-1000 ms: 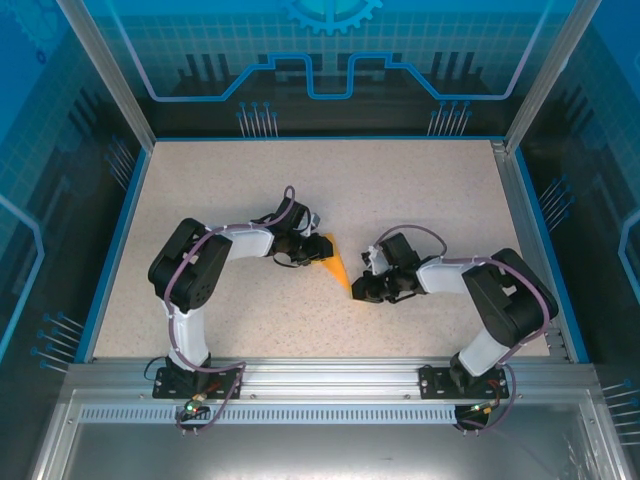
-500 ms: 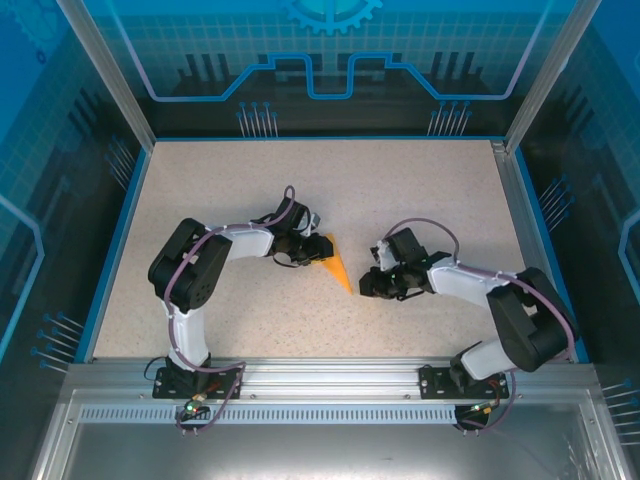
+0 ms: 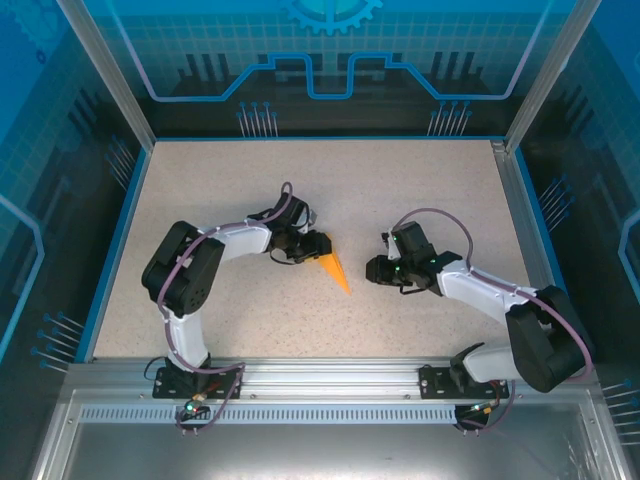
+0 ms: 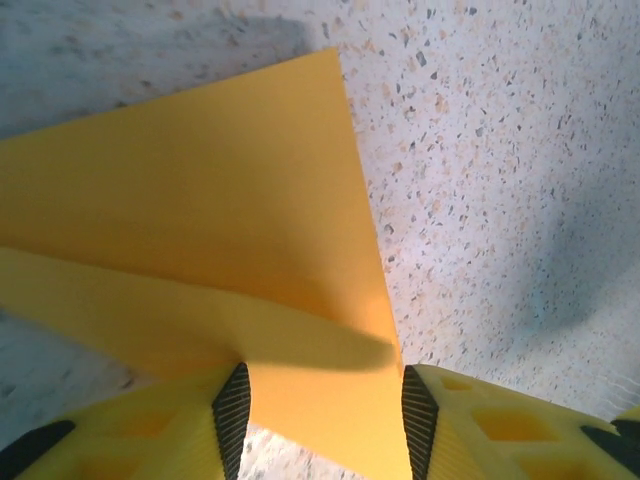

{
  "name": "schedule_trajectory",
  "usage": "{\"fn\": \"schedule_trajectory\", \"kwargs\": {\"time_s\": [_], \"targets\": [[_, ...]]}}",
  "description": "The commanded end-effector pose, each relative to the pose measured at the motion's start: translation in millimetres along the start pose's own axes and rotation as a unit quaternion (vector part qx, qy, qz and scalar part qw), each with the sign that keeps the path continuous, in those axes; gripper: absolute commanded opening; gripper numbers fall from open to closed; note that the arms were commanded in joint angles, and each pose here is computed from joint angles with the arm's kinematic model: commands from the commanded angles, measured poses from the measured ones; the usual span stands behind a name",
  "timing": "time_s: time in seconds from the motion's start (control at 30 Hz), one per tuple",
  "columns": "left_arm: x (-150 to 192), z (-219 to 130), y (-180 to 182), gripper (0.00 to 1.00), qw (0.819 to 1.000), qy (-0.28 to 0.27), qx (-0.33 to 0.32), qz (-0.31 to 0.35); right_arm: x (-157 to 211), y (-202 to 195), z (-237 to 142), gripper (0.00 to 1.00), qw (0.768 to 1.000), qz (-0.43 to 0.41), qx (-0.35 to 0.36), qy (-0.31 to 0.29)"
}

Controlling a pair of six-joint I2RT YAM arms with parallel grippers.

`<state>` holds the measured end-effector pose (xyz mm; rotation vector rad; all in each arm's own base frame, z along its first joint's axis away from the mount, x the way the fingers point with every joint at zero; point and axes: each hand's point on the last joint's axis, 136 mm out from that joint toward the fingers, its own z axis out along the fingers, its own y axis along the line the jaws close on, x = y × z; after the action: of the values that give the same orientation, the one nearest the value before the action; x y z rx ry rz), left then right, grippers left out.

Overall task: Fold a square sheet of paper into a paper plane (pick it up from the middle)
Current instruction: Fold the wing for the fifth time at the center of the table, then move a paper plane to the center of the table.

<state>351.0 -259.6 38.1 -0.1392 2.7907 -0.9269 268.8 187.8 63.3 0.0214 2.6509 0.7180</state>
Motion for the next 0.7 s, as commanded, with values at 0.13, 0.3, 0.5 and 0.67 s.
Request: {"fn": "schedule_trajectory", "kwargs": {"time_s": [0.13,0.3,0.5,0.67], "targets": [[-3.7,-48.0,-17.9,0.56,0.998,-0.037,-0.052,0.017,-20.3,19.2,0.4,0.29,0.996,0.012,-0.083,-0.022],[-0.2,-57.6,-22.0,0.58,0.997,-0.052,-0.054,0.012,-21.3,44.3,14.6,0.31,0.991,-0.001,-0.133,0.016],[15.0,-60.8,-11.4,0.70,0.989,-0.031,-0.137,-0.042,-22.9,35.7,35.6,0.32,0.994,0.014,-0.098,0.035],[23.9,-45.4,-14.3,0.73,0.976,-0.008,-0.208,-0.062,-21.8,30.5,37.6,0.32,0.996,0.020,-0.083,0.032]]}}
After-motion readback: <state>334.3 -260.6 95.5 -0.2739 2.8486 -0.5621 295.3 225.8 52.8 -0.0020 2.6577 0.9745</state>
